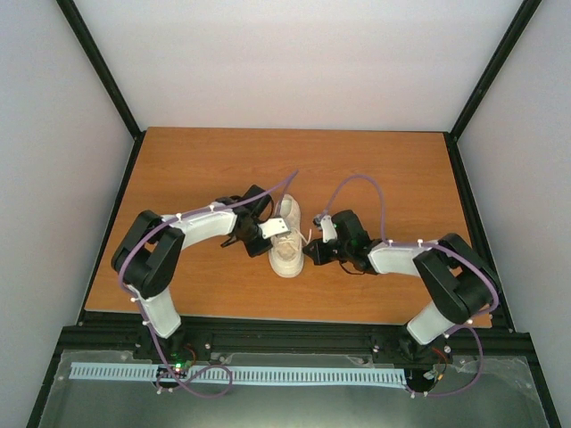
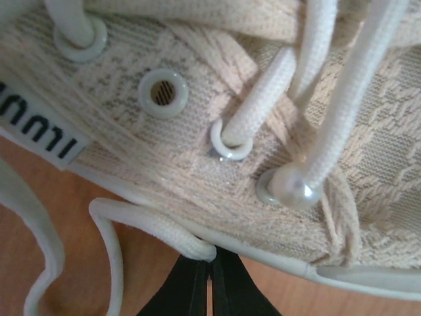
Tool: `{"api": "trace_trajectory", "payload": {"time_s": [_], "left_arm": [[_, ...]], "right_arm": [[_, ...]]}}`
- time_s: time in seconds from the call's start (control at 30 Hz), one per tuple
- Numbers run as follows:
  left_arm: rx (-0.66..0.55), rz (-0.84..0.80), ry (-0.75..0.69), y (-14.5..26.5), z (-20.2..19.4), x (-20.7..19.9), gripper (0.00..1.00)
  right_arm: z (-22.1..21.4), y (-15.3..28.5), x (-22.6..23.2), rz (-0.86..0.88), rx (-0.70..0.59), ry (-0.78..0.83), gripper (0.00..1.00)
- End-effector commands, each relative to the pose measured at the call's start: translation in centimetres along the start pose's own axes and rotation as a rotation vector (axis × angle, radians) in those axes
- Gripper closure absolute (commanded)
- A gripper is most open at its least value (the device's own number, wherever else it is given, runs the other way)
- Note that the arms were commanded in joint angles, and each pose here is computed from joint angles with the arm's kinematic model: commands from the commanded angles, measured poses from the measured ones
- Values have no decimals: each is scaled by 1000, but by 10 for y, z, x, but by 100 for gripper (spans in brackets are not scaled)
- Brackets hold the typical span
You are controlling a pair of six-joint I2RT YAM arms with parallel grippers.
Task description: Tie the shoes
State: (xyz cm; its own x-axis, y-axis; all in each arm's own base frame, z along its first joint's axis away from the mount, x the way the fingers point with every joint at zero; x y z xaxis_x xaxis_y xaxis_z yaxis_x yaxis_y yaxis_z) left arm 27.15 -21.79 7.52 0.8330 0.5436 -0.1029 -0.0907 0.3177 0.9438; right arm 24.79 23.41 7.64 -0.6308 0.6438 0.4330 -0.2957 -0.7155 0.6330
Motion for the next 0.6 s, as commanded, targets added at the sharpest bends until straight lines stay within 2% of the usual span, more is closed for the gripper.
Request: {"api": "trace_trajectory", "payload": {"time_s": [0.0,0.1,0.17,0.37,0.4,0.47,0.5,0.57], "left_arm": [[-12,-119,-100,6,-2,-40,99],[-8,-143,-143,17,-6,-50,99],[-23,-101,-144,33,-5,-46,99],[-184,111,24,138,7,7,99],[-218,155,41,157,9,15,99],[-293,217,40,192,15,18,99],[-334,225,25,207,20,14,99],[-421,202,-3,232,30,5,99]], "right_arm": [[-1,8,30,68,-14,42,97],[-4,20,26,1,-33,46,97],[-1,33,20,-69,-44,61,97],[18,91,-7,-286,-106,71,97],[20,101,-14,-323,-117,62,94],[24,114,-27,-358,-115,53,70],[28,119,-30,-376,-113,68,63],[42,129,-27,-406,-123,147,55]]}}
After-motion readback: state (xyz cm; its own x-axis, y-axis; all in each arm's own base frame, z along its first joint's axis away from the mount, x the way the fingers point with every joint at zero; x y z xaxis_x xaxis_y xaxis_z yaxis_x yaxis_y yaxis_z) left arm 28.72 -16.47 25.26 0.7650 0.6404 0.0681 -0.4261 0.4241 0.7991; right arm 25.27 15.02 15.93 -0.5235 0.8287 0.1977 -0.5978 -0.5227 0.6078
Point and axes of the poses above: each gripper's point midway between its finger pads, its own y axis back along the fingers, its own x axis along the line the jaws close on, z = x × y, the point moved 5 cm from there along y, back along the fingers, and after that the axes turned 9 degrees about y, right-handed, at the moved point
